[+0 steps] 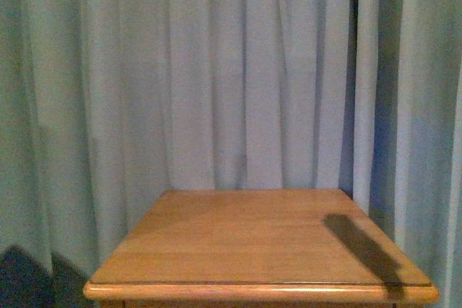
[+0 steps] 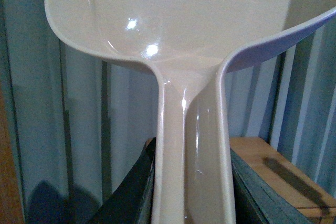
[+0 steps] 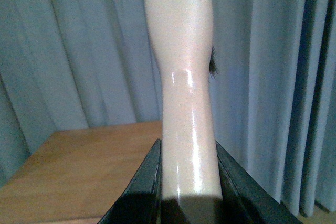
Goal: Clean up trash
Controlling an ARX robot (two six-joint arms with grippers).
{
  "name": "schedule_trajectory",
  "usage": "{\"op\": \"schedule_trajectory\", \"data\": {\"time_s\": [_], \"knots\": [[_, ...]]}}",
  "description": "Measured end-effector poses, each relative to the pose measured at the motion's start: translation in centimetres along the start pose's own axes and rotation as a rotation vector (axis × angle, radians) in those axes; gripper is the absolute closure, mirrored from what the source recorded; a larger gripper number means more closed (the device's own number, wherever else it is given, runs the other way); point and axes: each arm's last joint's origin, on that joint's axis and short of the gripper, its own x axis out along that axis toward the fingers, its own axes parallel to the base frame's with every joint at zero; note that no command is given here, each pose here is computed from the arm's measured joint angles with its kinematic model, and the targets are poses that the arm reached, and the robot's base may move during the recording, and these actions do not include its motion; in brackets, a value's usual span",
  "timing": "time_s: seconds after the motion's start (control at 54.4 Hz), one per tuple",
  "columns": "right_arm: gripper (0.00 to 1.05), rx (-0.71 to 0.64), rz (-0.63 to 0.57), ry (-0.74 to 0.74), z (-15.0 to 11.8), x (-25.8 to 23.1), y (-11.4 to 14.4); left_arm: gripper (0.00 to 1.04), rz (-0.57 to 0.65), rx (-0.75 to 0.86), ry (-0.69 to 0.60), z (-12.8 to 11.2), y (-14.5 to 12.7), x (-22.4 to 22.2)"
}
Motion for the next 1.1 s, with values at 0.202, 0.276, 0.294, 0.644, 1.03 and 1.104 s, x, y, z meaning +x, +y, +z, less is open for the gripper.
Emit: {"op": "schedule_trajectory", "data": {"time_s": [0.202, 0.276, 0.294, 0.644, 1.03, 1.104], "knots": [[0.83, -0.025, -0.033, -0.058, -0.34, -0.25, -0.07, 0.77, 0.0, -0.001, 0.0, 0.0, 0.0, 0.0], [0.83, -0.032, -0.031, -0.057, -0.4, -0.27, -0.04, 0.77, 0.0, -0.001, 0.0, 0.0, 0.0, 0.0], [0.83, -0.033, -0.031, -0.057, -0.4, -0.27, -0.04, 0.77, 0.0, -0.002, 0.0, 0.0, 0.0, 0.0], [0.83, -0.03, -0.037, -0.068, -0.24, -0.43, -0.1, 0.77, 0.002, -0.002, 0.0, -0.01, 0.0, -0.01], [0.83, -0.041, -0.028, -0.059, -0.39, -0.32, -0.01, 0.77, 0.002, -0.003, 0.002, -0.05, 0.01, -0.02], [0.83, -0.042, -0.03, -0.06, -0.39, -0.33, -0.02, 0.77, 0.001, -0.004, 0.004, -0.09, 0.03, 0.01]]}}
